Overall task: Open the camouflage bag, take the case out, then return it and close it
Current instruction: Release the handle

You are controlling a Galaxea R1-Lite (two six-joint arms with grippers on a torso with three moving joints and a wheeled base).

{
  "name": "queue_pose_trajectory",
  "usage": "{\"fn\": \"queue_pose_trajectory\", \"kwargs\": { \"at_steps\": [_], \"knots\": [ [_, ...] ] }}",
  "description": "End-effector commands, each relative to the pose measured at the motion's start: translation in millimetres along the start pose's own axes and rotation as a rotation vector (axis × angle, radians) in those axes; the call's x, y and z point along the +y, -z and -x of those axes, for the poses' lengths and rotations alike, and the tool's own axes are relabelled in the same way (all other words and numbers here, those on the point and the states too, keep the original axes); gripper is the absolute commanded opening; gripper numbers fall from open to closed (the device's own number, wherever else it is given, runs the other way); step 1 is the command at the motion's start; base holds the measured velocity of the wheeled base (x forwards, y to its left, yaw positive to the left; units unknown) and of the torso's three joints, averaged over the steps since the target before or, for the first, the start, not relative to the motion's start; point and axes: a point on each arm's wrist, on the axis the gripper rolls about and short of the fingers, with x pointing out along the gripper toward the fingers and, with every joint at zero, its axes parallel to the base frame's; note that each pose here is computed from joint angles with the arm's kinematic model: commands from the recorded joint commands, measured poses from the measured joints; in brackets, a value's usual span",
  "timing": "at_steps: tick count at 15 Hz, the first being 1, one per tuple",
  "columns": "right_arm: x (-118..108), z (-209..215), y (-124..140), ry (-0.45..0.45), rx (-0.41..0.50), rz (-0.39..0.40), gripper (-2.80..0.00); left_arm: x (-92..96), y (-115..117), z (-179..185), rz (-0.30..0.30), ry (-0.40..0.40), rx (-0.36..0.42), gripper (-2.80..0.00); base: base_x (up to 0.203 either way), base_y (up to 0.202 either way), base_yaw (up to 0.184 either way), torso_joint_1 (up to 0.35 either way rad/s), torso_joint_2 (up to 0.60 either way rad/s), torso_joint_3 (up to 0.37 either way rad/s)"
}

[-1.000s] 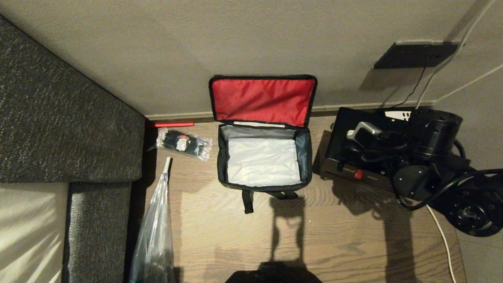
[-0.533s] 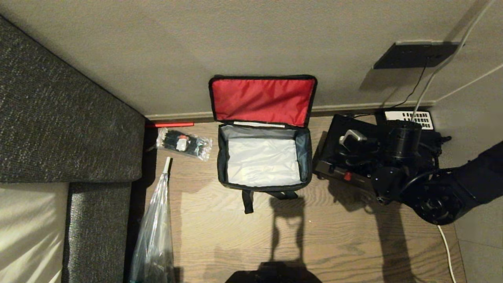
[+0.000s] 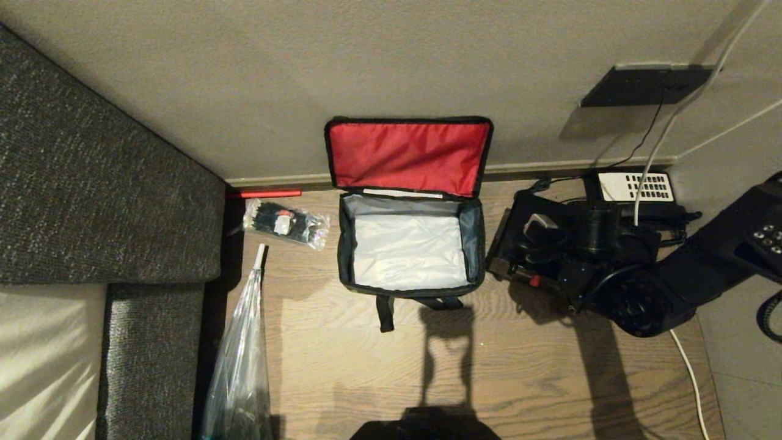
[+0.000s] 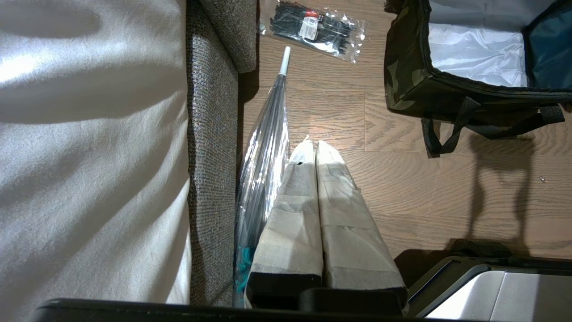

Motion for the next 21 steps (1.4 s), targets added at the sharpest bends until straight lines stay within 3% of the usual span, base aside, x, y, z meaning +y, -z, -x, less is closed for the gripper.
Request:
{"fn": "queue_pose_trajectory", "kwargs": {
  "at_steps": [1,6,11,12,18,21],
  "knots": [
    [16,-9,-3,-0.013,0.011,0.030,-2.80,0.0,0,0,0.001,-0.001,0.001,-2.80,0.000,0.000,0.000,0.000,0.00,0.000],
    [36,-19,0,-0.078,0.017,0.106,-2.80,0.0,0,0,0.001,-0.001,0.001,-2.80,0.000,0.000,0.000,0.000,0.00,0.000],
    [41,-25,3,-0.115,0.025,0.144,-2.80,0.0,0,0,0.001,-0.001,0.001,-2.80,0.000,0.000,0.000,0.000,0.00,0.000],
    [41,-25,2,-0.113,0.024,0.144,0.00,0.0,0,0,0.001,-0.002,0.001,-2.80,0.000,0.000,0.000,0.000,0.00,0.000],
    [44,-16,14,-0.192,-0.033,0.178,0.00,0.0,0,0,0.001,-0.002,0.001,-2.80,0.000,0.000,0.000,0.000,0.00,0.000],
    [49,-1,15,-0.292,-0.095,0.145,0.00,0.0,0,0,0.001,-0.001,0.001,-2.80,0.000,0.000,0.000,0.000,0.00,0.000]
  ]
}}
